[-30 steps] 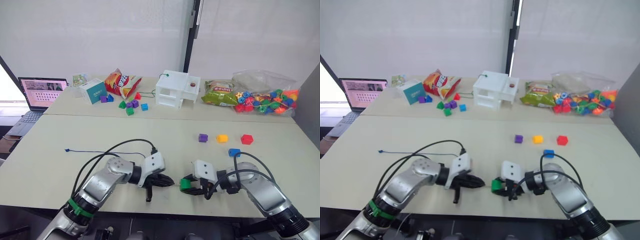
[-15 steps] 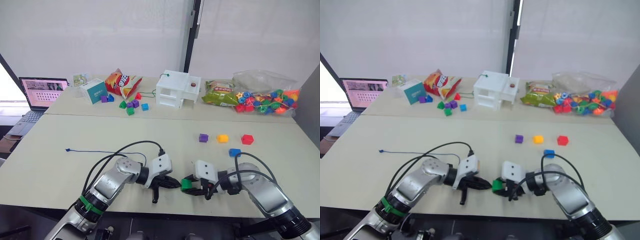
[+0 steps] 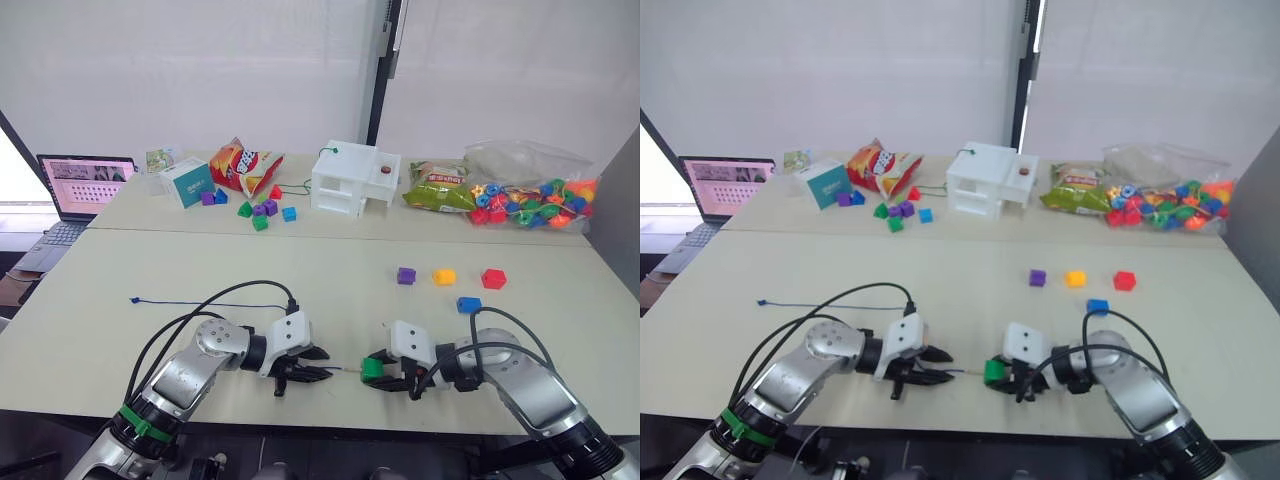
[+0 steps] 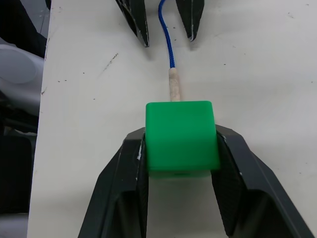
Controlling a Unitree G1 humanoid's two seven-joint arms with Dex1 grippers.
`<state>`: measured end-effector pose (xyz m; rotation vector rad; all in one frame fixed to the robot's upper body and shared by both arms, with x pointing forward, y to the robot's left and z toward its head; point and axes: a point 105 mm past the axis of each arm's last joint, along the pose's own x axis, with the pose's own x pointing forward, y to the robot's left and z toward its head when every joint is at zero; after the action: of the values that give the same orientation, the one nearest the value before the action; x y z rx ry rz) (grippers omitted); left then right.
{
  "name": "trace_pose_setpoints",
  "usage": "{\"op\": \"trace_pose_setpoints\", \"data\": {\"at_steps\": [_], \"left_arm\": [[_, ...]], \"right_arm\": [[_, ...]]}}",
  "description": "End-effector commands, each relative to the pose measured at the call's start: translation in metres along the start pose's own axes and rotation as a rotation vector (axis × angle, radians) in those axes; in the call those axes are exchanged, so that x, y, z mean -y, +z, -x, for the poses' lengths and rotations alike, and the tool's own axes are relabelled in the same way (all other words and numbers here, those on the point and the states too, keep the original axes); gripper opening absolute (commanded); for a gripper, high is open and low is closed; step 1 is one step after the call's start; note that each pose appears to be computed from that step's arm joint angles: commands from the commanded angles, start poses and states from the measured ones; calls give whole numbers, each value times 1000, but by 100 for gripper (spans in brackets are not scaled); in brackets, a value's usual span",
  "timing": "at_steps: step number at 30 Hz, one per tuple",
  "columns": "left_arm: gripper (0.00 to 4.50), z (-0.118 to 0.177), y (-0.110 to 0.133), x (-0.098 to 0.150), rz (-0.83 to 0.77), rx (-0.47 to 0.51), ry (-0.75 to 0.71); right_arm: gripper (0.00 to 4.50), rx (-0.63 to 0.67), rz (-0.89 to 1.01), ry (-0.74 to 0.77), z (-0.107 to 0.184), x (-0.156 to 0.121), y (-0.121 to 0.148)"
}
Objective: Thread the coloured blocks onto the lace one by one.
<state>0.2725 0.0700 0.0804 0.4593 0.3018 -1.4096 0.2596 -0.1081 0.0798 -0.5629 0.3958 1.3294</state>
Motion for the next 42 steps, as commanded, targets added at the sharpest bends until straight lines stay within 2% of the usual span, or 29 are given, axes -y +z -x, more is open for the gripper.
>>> {"op": "trace_pose_setpoints", "data": {"at_steps": [1,3,8,9,13,23,30,33,39,42], "left_arm": [[166,-6,-6,-3,-55,-19,19],[166,-9,-6,-4,-63,-11,19],[20,-12,-5,3,-65,10,-24],[5,-12,-5,4,-64,12,-29],[5,-19,5,9,-83,52,-71],[5,-48,34,3,-136,114,-84],[5,-41,27,2,-120,77,-80],[78,-38,27,2,-106,84,-82],[278,-26,28,2,-77,82,-76],[278,-20,28,-1,-93,74,-49]], "right_arm": [[119,-24,-29,15,-2,-4,-8],[119,-24,-29,14,-2,-4,-8],[119,-25,-29,12,-2,-5,-8],[119,-25,-29,12,-2,-5,-8],[119,-28,-30,6,0,-4,-9],[119,-26,-31,9,-3,-6,-7],[119,-28,-33,4,-3,-5,-8],[119,-27,-33,3,-4,-5,-8],[119,-25,-33,2,-4,-5,-8],[119,-8,-31,-16,-3,-3,-3]]}}
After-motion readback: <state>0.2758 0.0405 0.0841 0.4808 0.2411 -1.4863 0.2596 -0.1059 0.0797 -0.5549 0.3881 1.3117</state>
